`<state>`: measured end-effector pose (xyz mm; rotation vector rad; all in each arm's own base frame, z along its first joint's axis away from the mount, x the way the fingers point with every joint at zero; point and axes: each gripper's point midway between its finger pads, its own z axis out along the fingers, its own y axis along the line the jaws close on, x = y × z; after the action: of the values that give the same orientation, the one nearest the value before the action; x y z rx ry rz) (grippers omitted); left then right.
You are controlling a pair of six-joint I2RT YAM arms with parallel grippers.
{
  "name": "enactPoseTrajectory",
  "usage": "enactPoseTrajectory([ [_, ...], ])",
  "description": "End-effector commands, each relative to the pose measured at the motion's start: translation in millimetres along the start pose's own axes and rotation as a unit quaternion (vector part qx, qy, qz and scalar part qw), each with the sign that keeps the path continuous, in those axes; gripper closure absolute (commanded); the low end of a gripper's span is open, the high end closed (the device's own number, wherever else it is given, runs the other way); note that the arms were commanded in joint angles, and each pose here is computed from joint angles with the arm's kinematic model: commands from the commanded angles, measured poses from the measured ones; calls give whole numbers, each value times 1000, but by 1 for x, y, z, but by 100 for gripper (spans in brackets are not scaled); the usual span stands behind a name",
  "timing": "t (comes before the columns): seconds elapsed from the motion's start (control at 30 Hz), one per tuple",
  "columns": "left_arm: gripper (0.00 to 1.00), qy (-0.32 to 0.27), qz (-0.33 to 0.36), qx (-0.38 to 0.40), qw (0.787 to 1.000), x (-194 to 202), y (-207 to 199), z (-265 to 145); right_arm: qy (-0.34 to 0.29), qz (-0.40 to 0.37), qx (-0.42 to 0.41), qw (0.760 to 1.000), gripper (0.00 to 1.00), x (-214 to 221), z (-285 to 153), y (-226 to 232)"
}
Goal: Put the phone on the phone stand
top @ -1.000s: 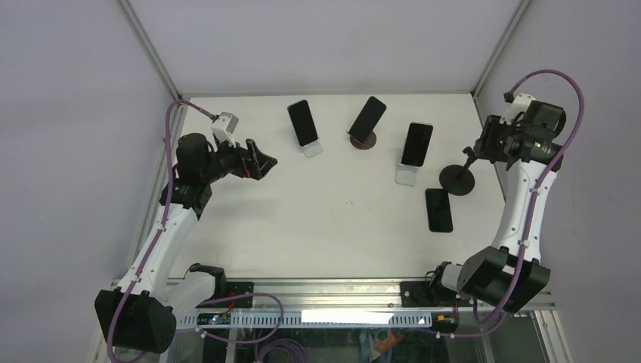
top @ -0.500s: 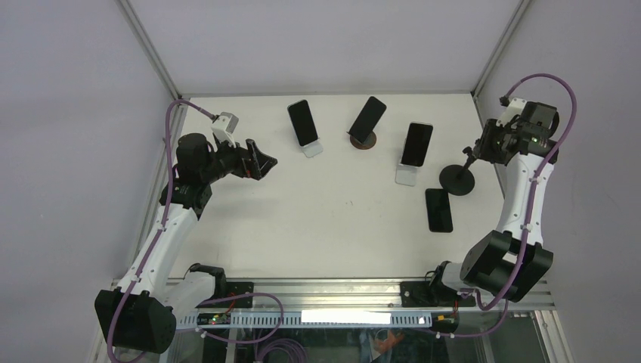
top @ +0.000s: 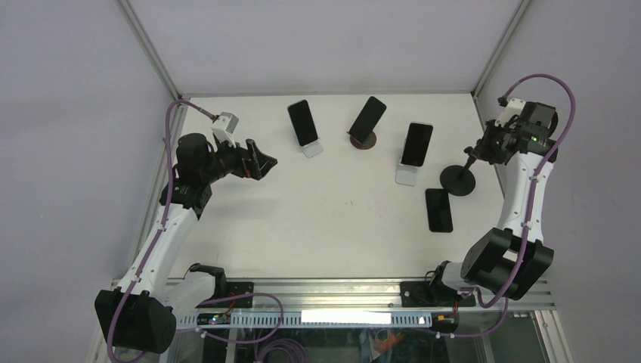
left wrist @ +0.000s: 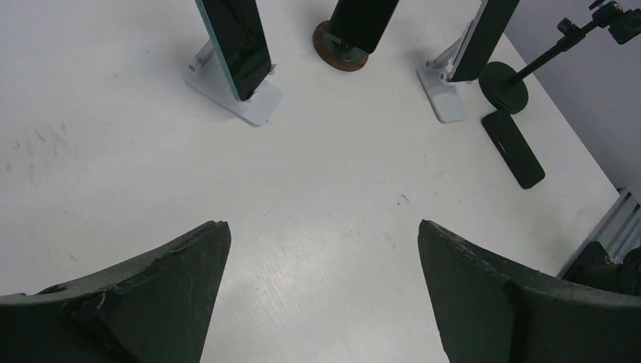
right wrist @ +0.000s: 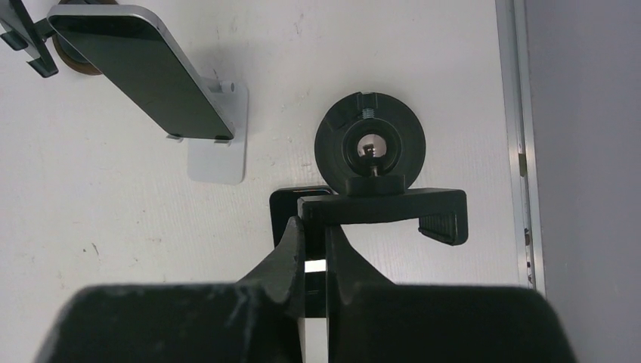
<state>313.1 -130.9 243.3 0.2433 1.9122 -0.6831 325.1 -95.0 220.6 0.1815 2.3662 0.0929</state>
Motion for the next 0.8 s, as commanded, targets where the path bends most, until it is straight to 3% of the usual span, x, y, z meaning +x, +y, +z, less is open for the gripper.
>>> enactPoseTrajectory([
  [0.0,1,-6,-3,12,1000,-4,-5,-2,-59,-39,25,997,100,-37,-19,-9],
  [0.4,1,2,0,3,1000,-1,0,0,-122,-86,3,989,100,-80,-67,11],
  [0.77,1,6,5,1,1000,2,2,2,-83,-133,-119,981,100,-29,-89,80],
])
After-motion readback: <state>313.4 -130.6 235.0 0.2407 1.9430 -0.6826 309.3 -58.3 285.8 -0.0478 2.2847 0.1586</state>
